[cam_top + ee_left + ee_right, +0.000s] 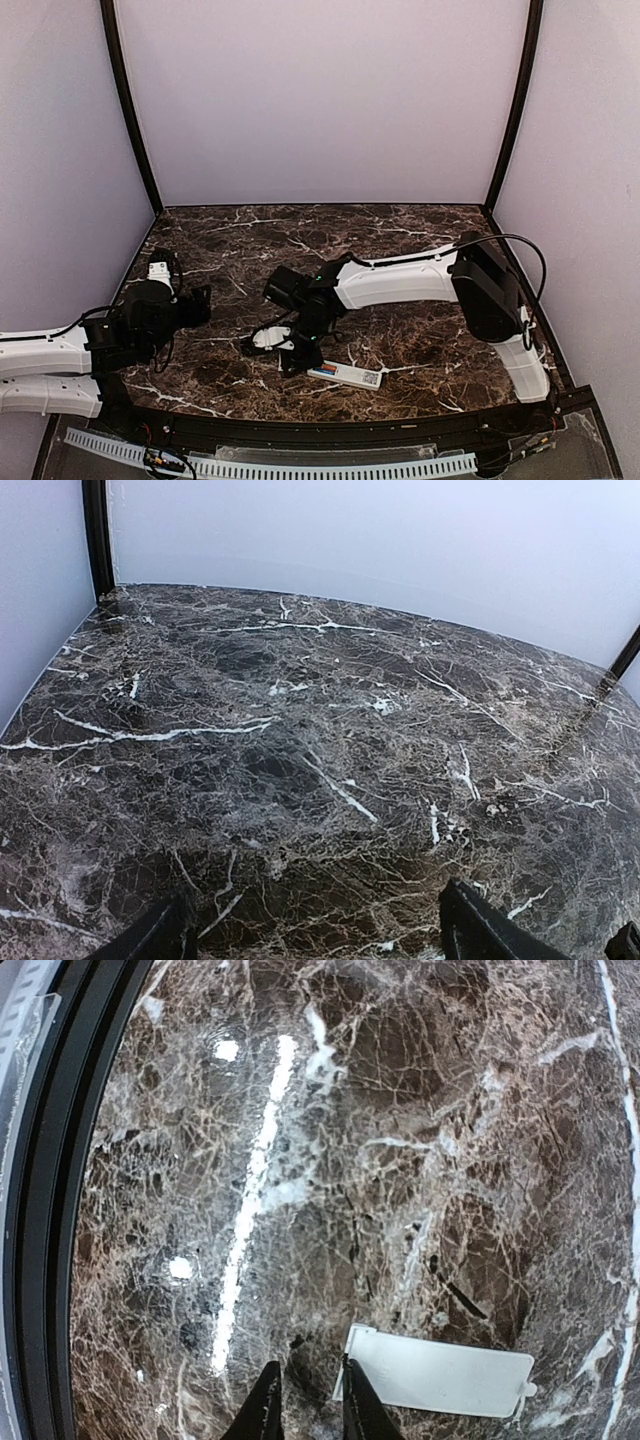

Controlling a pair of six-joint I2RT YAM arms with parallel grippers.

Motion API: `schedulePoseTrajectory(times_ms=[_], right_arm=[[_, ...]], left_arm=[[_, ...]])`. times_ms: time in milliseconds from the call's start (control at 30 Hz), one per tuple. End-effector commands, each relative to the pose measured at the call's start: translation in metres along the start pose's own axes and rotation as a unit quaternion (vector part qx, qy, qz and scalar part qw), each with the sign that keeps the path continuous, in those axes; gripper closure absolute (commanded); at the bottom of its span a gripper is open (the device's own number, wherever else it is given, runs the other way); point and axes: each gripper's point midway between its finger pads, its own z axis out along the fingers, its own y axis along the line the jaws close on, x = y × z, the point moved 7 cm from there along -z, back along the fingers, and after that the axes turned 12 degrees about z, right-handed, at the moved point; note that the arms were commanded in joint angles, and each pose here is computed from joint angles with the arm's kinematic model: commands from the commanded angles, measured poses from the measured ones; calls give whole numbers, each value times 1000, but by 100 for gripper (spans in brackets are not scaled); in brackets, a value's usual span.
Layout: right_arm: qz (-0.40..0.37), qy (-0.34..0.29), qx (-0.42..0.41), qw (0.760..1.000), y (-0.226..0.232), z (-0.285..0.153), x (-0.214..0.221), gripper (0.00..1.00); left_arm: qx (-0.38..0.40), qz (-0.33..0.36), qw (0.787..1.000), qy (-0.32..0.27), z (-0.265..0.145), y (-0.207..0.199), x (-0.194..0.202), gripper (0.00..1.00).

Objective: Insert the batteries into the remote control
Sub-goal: Move the right arm with the battery cover to the center of the board.

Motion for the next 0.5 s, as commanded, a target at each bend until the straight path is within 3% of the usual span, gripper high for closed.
schedulePoseTrajectory(times_ms=[0, 133, 467], right_arm=[[-2, 8, 67, 998, -1, -2, -4, 77], [-13, 32, 87, 996, 1, 7, -3, 76], [10, 79, 110, 991, -4, 16, 7, 86]], left_arm=[[0, 8, 1000, 2, 1, 1, 3, 18], [0, 9, 1000, 3, 2, 1, 4, 18], [4, 9, 1000, 1, 2, 0, 4, 18]])
